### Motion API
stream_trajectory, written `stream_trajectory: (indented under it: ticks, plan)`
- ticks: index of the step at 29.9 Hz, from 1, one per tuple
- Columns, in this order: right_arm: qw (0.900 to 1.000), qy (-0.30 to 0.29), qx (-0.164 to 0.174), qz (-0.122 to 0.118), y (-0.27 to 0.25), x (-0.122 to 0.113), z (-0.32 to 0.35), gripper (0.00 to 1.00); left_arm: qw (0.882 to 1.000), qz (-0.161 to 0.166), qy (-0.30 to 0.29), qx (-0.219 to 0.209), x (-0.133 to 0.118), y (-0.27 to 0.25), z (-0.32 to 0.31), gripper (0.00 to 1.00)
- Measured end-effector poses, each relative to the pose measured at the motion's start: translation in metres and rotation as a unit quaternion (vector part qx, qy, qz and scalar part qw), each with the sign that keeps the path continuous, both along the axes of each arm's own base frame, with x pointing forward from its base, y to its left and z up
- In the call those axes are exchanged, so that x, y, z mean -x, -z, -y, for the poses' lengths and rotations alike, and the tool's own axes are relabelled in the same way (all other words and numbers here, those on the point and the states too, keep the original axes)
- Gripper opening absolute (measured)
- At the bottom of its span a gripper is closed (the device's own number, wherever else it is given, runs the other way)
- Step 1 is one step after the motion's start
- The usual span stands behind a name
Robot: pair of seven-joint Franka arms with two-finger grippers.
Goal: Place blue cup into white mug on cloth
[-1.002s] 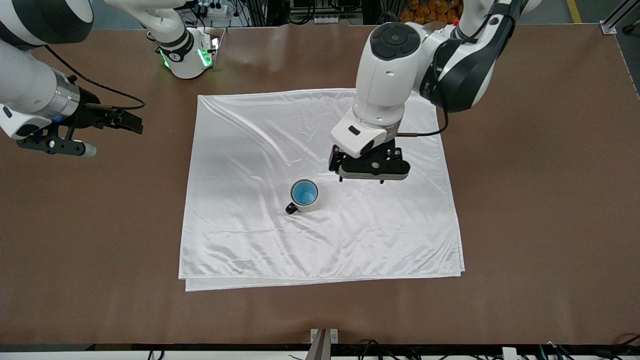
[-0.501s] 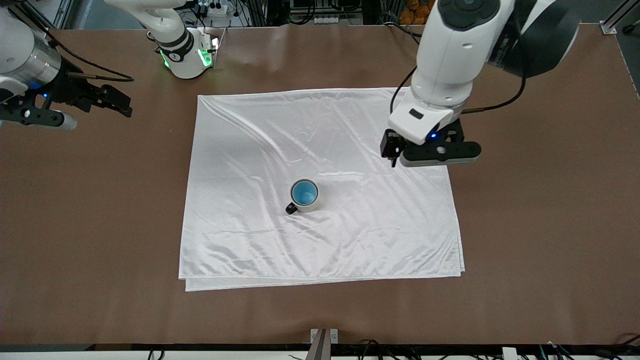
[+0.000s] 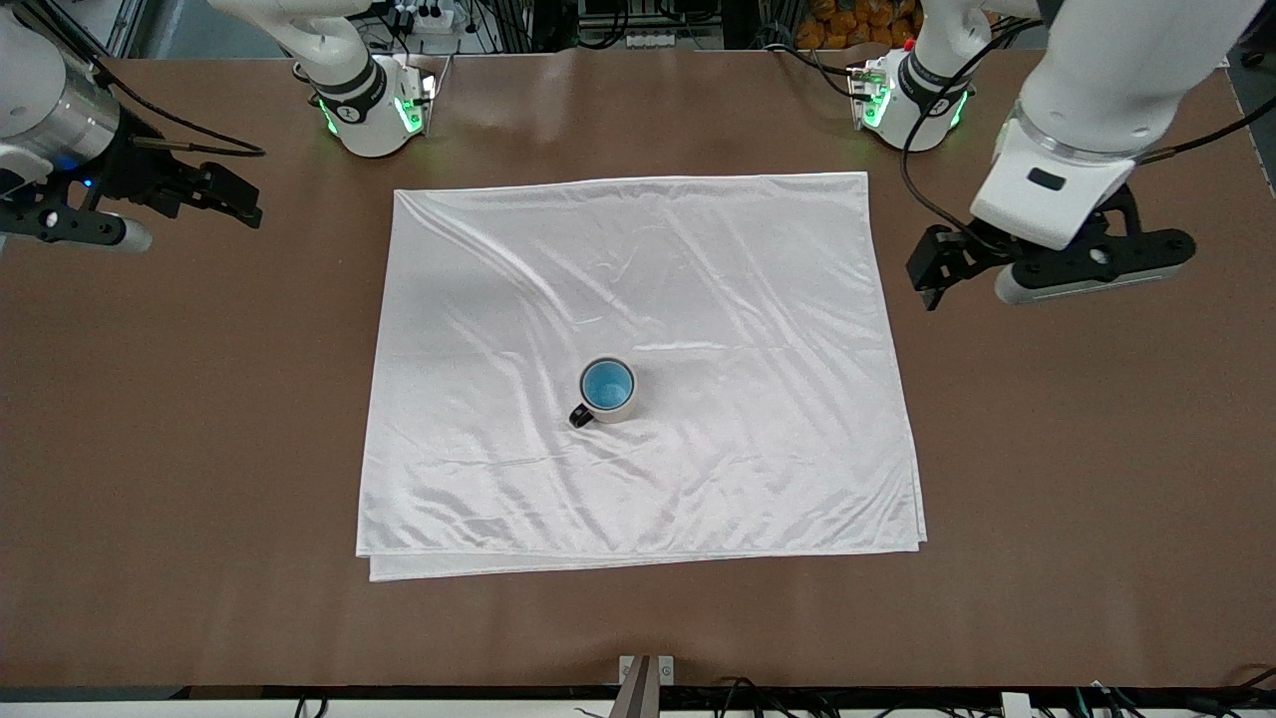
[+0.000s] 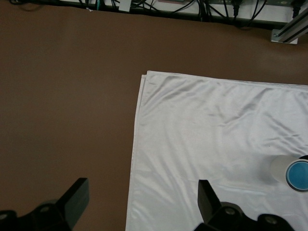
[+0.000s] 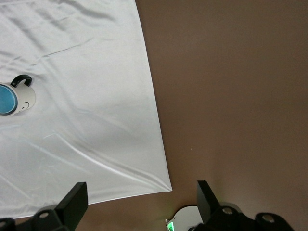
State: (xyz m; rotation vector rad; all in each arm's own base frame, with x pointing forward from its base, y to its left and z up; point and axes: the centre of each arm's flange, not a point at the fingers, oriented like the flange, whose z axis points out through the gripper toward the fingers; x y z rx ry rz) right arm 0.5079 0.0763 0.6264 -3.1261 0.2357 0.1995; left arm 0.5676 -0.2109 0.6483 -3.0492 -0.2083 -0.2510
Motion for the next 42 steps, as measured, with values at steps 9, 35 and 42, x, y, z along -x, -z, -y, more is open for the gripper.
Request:
stream_trajectory:
  ticks: [9,35,42]
  plan:
    - [0.999,0.001,-0.005,0.039,-0.022,-0.003,0.000,1.00,0.999,-0.023,-0.020,0.020,-0.012,-0.005,-0.069,1.00]
    - [0.994,-0.078,-0.014,0.073,-0.029,-0.007,-0.014,1.00,0.998,-0.029,-0.053,0.034,-0.019,-0.010,-0.144,1.00]
    - [0.994,-0.078,-0.014,0.072,-0.028,-0.007,-0.014,1.00,0.997,-0.031,-0.059,0.033,-0.017,-0.009,-0.151,1.00]
